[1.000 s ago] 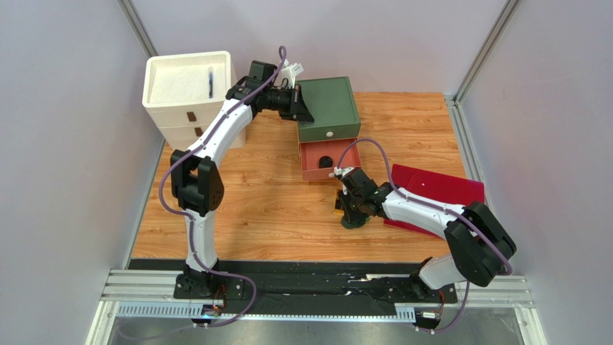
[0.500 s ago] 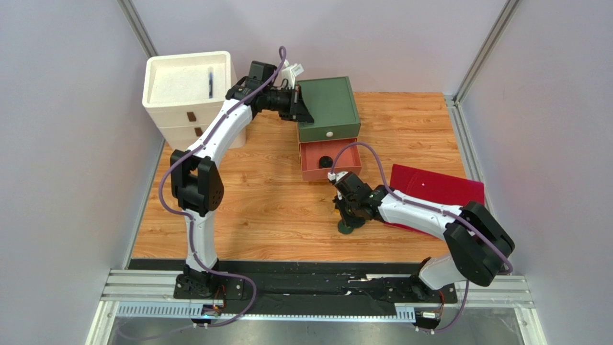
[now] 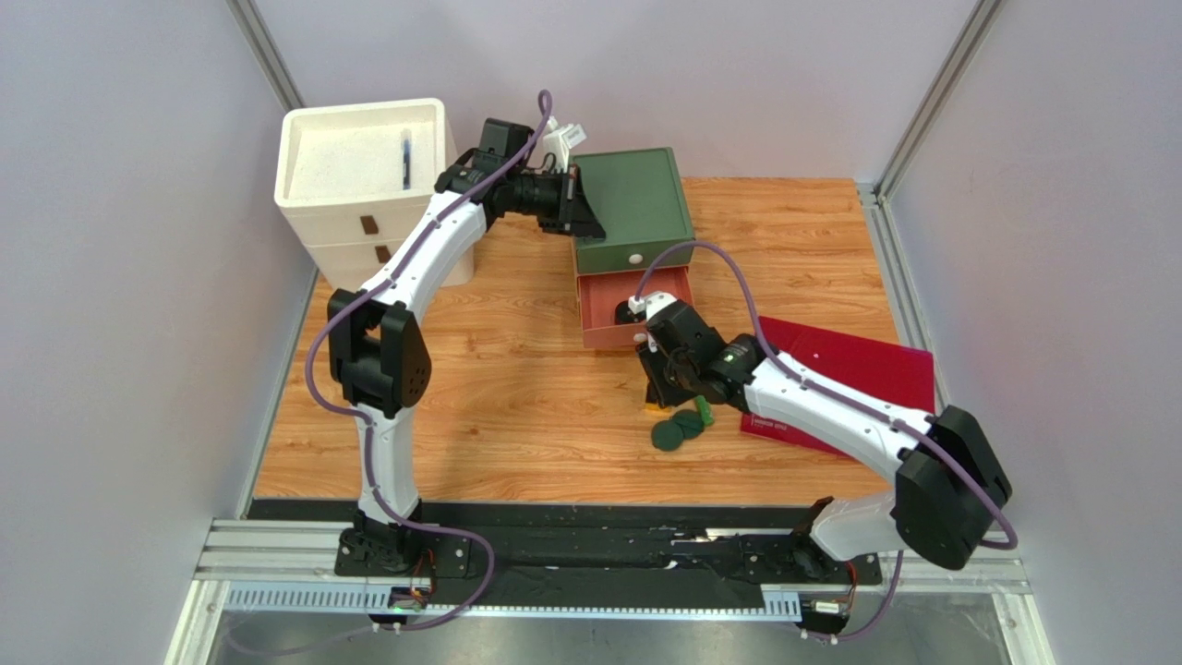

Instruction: Organize the makeup

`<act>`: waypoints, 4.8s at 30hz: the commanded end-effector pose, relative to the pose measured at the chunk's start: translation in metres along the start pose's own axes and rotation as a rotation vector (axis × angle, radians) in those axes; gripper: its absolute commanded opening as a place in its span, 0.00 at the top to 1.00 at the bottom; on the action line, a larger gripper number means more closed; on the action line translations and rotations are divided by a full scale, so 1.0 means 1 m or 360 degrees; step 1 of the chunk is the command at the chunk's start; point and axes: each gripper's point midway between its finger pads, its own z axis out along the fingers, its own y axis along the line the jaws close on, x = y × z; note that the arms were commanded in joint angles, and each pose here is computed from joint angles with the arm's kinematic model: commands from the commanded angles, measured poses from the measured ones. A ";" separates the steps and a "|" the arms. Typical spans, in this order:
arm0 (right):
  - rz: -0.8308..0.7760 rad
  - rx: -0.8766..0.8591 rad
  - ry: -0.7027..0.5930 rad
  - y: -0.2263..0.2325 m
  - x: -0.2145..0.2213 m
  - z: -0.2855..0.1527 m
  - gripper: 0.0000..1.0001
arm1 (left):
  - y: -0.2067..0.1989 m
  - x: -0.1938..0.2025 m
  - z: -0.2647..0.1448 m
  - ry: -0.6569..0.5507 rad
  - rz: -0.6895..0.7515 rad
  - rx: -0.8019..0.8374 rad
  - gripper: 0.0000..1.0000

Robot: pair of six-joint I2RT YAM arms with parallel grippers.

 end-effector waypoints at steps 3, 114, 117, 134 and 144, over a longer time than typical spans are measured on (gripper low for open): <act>-0.0002 -0.0056 0.0225 0.009 0.028 0.012 0.56 | 0.016 0.032 0.001 0.0144 -0.0063 -0.0096 1.00; -0.0293 0.0503 -0.0381 -0.029 -0.167 -0.010 0.99 | 0.012 0.034 0.008 0.0173 -0.0085 -0.0057 1.00; -0.0291 0.0544 -0.0357 -0.038 -0.170 -0.003 0.83 | 0.013 0.035 0.009 0.0177 -0.0093 -0.0055 1.00; -0.0003 0.0559 -0.0322 -0.053 -0.121 -0.031 0.53 | 0.013 0.035 0.011 0.0178 -0.0099 -0.0030 1.00; 0.0341 0.0364 -0.0315 -0.046 -0.044 -0.046 0.53 | 0.012 0.041 0.013 0.0208 -0.0104 0.0012 1.00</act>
